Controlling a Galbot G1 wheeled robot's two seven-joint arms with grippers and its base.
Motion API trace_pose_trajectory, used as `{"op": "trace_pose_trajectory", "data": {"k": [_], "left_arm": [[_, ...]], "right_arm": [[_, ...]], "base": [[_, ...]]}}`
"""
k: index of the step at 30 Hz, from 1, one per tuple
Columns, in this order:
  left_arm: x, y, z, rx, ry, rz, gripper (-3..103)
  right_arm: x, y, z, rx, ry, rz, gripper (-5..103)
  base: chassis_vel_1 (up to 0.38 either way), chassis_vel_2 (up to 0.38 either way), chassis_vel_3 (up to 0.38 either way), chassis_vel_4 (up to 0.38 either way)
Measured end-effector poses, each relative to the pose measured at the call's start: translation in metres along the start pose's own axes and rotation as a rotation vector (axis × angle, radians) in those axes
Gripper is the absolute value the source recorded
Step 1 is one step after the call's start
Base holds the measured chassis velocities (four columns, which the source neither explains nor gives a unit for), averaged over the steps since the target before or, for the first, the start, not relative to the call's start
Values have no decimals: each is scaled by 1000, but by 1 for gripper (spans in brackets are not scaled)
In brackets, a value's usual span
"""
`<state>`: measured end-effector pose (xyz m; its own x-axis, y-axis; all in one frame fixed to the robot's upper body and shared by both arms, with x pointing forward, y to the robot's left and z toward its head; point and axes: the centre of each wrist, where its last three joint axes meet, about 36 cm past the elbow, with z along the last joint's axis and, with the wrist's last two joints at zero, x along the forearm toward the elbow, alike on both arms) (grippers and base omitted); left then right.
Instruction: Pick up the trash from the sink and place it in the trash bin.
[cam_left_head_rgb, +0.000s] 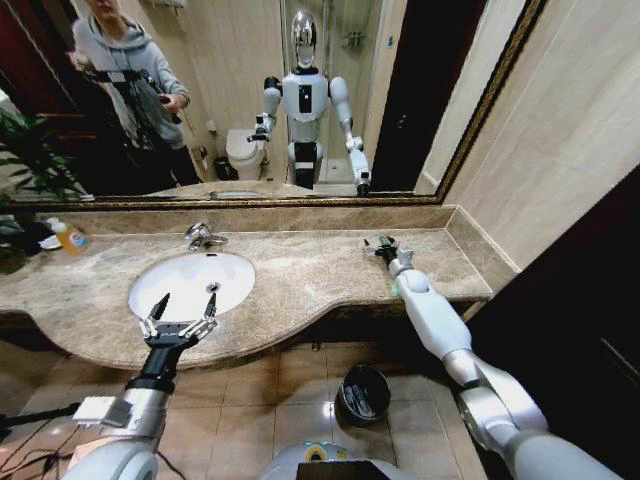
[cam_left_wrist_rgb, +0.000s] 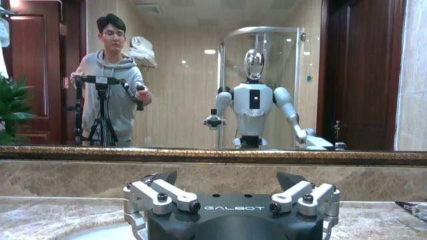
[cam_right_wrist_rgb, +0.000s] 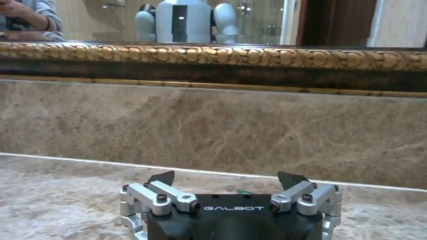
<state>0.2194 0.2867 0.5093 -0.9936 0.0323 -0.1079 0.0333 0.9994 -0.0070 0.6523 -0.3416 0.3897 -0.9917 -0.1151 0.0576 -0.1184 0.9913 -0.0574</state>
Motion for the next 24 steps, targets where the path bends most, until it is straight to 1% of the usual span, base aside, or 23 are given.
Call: {"op": "trace_pose_trajectory", "data": {"k": [3, 6, 7, 8, 9, 10, 14, 16, 18, 19, 22, 23, 24], "left_arm": [[0, 0, 0, 0, 0, 0, 100], [0, 0, 0, 0, 0, 0, 100], [0, 0, 0, 0, 0, 0, 100], [0, 0, 0, 0, 0, 0, 100], [0, 0, 0, 0, 0, 0, 100], [0, 0, 0, 0, 0, 0, 100], [0, 0, 0, 0, 0, 0, 100], [0, 0, 0, 0, 0, 0, 100], [0, 0, 0, 0, 0, 0, 100], [0, 0, 0, 0, 0, 0, 100], [0, 0, 0, 0, 0, 0, 100], [0, 0, 0, 0, 0, 0, 100], [0, 0, 0, 0, 0, 0, 100]], "right_arm": [[0, -5, 3, 2, 11, 10, 100], [3, -6, 12, 8, 66, 43, 100], [3, -6, 12, 8, 66, 43, 100], [4, -5, 17, 3, 90, 61, 103], [5, -4, 20, 0, 98, 65, 100], [5, -4, 20, 0, 98, 65, 100], [6, -7, 25, -18, 110, 76, 85], [7, -7, 25, -24, 110, 76, 85], [9, -7, 26, -32, 109, 74, 78], [9, -7, 26, -32, 109, 74, 78], [11, -6, 26, -38, 110, 71, 66], [11, -6, 26, -38, 110, 71, 66], [12, -6, 27, -40, 110, 71, 62]], "base": [[0, 0, 0, 0], [0, 0, 0, 0], [0, 0, 0, 0], [0, 0, 0, 0], [0, 0, 0, 0], [0, 0, 0, 0], [0, 0, 0, 0], [0, 0, 0, 0], [0, 0, 0, 0], [0, 0, 0, 0], [0, 0, 0, 0], [0, 0, 0, 0], [0, 0, 0, 0]]}}
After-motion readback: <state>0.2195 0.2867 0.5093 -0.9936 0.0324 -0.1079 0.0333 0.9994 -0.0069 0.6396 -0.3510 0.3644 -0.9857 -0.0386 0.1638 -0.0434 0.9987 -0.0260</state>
